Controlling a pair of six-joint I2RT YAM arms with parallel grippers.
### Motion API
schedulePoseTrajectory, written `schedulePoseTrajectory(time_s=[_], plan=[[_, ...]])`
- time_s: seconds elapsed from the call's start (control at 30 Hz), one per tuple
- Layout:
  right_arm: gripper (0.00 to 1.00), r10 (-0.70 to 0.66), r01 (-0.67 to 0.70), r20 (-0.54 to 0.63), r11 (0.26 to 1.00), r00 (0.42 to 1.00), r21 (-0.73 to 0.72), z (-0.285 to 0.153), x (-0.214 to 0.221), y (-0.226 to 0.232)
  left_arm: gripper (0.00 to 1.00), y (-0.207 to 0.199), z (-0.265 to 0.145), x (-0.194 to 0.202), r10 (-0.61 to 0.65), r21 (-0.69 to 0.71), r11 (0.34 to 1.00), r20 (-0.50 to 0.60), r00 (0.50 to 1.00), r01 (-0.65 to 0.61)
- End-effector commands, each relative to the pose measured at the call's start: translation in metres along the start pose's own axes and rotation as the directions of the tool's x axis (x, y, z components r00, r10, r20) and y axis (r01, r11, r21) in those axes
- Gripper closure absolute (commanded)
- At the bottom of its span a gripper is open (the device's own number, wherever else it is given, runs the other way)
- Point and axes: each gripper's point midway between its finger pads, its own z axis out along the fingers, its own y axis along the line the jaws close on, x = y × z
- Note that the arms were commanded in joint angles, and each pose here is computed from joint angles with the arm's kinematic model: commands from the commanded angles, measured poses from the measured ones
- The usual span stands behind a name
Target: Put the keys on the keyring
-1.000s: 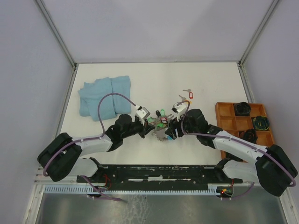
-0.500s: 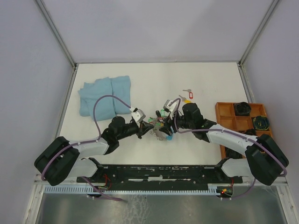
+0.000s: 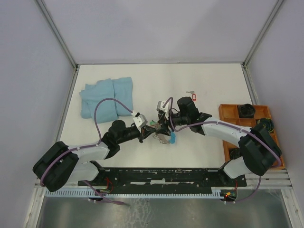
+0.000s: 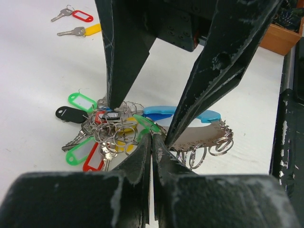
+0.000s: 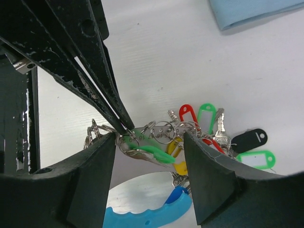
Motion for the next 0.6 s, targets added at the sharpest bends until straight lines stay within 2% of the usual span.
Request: schedulePoseTrajectory(time_s=[0.0,0.3,0.33,0.57], plan=[[0.34,-0.029,0.029,-0.002,0.996,1.0,-0.087,0.002,-0.006,0.009,0.97,0.0,0.0,-0.027,0.101,0.013,0.995,0.097,0.99,-0.103],[0.55,0.004,-0.012,-0.057,0.989,0.998,-0.144,0.004,0.008,0.016,0.97,-0.003,-0.001,-0.027,0.109,0.027,0.993,0.103,0.989,-0.112],[0.61,0.007,-0.015,-0.055,0.988,0.998,-0.156,0.005,0.007,0.017,0.97,-0.006,-0.002,-0.027,0.111,0.04,0.992,0.11,0.988,-0.116],[0.83,0.046,-0.062,-0.092,0.98,0.995,-0.189,0.008,0.013,0.019,0.97,-0.01,-0.003,-0.031,0.121,0.056,0.99,0.132,0.984,-0.13]])
